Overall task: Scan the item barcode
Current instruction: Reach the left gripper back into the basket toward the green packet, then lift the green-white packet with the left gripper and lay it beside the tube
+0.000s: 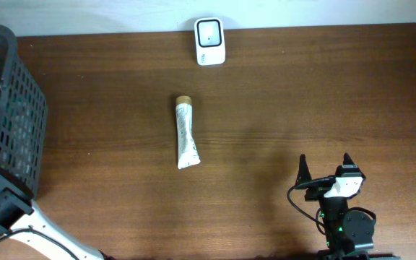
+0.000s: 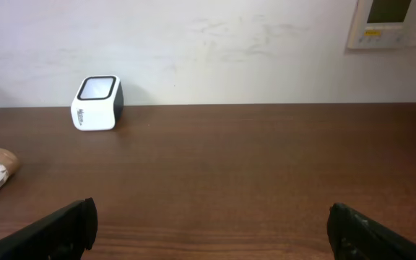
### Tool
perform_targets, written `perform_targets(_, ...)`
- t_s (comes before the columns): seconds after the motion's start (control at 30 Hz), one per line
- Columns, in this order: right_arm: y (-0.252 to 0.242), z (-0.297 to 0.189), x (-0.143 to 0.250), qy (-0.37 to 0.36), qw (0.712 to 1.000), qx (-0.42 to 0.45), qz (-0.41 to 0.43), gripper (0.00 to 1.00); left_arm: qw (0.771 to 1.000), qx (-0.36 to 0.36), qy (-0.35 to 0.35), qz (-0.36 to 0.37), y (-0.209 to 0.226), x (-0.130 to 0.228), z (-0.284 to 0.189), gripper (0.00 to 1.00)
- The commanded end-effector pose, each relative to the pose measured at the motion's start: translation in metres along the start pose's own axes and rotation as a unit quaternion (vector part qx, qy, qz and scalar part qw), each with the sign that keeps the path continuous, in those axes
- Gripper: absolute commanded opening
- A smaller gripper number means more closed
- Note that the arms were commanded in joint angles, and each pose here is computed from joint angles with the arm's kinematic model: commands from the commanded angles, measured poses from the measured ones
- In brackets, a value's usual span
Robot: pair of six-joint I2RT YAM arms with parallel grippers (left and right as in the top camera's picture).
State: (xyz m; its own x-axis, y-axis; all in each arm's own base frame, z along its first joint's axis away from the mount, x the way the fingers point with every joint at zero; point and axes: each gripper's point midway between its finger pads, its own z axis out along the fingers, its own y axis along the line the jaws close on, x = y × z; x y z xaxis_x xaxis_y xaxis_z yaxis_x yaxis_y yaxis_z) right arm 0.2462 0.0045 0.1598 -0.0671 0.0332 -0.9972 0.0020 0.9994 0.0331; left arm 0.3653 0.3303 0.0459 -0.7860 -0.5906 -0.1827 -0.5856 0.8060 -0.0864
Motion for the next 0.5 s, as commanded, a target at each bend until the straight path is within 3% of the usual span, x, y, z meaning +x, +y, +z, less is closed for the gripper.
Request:
perform_targets(0.0,0.001,0.0,0.002,0.002,1.0,-0.002,-0.002,0.98,0.994,-0.017,-0.098,-0.051,0.002,-0.039,-0.076,0.0)
perform_targets(0.13,0.001,0.0,0.002,0.002,1.0,-0.002,-0.002,0.98,0.976,0.032,-0.211,-0.038,-0.042,-0.052,-0.186,0.0)
perform_targets(0.3,0.001,0.0,0.002,0.002,1.0,-0.002,-0.002,0.98,0.941,0.072,-0.331,-0.021,-0.101,-0.028,-0.31,0.0)
perform_targets(0.47,0.001,0.0,0.002,0.002,1.0,-0.002,-0.002,0.98,0.908,0.139,-0.39,0.065,-0.187,0.012,-0.378,0.0)
